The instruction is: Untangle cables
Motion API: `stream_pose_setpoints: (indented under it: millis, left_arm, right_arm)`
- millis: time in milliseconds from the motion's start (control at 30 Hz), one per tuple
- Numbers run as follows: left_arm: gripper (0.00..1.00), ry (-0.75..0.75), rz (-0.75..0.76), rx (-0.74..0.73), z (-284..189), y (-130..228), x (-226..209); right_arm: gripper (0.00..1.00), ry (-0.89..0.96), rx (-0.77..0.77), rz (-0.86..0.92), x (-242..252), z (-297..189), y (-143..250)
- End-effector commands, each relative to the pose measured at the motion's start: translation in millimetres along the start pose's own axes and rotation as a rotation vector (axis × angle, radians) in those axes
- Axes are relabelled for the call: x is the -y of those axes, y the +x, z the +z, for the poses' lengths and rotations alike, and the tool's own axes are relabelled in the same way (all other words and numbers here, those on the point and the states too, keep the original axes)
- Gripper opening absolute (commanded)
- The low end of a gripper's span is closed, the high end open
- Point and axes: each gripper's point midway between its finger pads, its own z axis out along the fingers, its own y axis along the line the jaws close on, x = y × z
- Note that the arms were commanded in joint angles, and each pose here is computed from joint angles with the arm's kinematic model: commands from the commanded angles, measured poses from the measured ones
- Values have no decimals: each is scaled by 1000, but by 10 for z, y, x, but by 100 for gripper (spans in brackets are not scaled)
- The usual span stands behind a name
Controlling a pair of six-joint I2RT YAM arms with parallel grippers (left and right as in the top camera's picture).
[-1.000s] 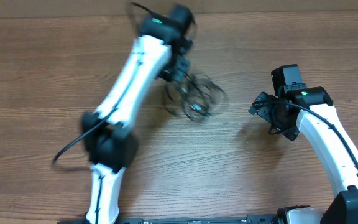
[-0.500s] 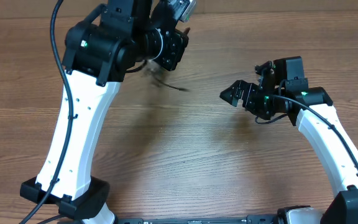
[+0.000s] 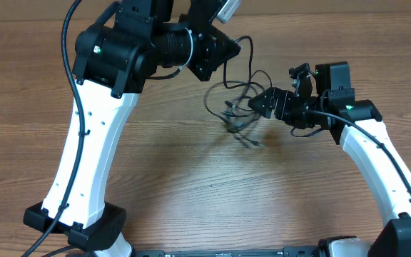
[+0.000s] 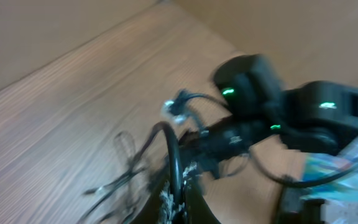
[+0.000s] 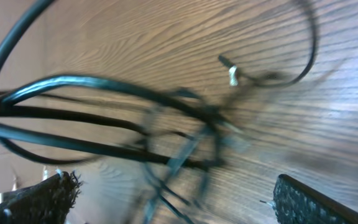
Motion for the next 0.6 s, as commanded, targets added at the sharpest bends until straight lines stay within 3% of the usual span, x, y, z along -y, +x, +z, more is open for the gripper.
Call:
stream_pose_setpoints:
  millis: [0,67,100,233,267,300,333,467,567]
  left_arm:
    - [4,235,66,61,-71,-134,439]
    - [4,275,87,89,-111,-195,497]
    - [4,273,89,92,-116,-203,491]
    - [4,201,75,83,-97,-189,360]
    - [4,177,71,78,-88,-180,319]
    - [4,130,63,68,-74,-159,239]
    - [4,116,60,64,-71,-152,216]
    - [4,103,63,67,-69,-160,193]
    - [4,132,70,82,-82,-198,247]
  right_arm:
    - [57,161,53,85,296,6,-64]
    - [7,267,79,212,502,-21,-51]
    - [4,279,81,234,525,-25,-41]
    - [31,154,33,216,302,27,-2]
    - [42,110,15,186,224,38,12]
    - [62,-11,-32,100,6,49,65]
    - [68,-73,-59,65,-105,44,105]
    - [82,-202,-112,-7,-336,18,209]
    - [82,-167,-103,-26,-317,61,210]
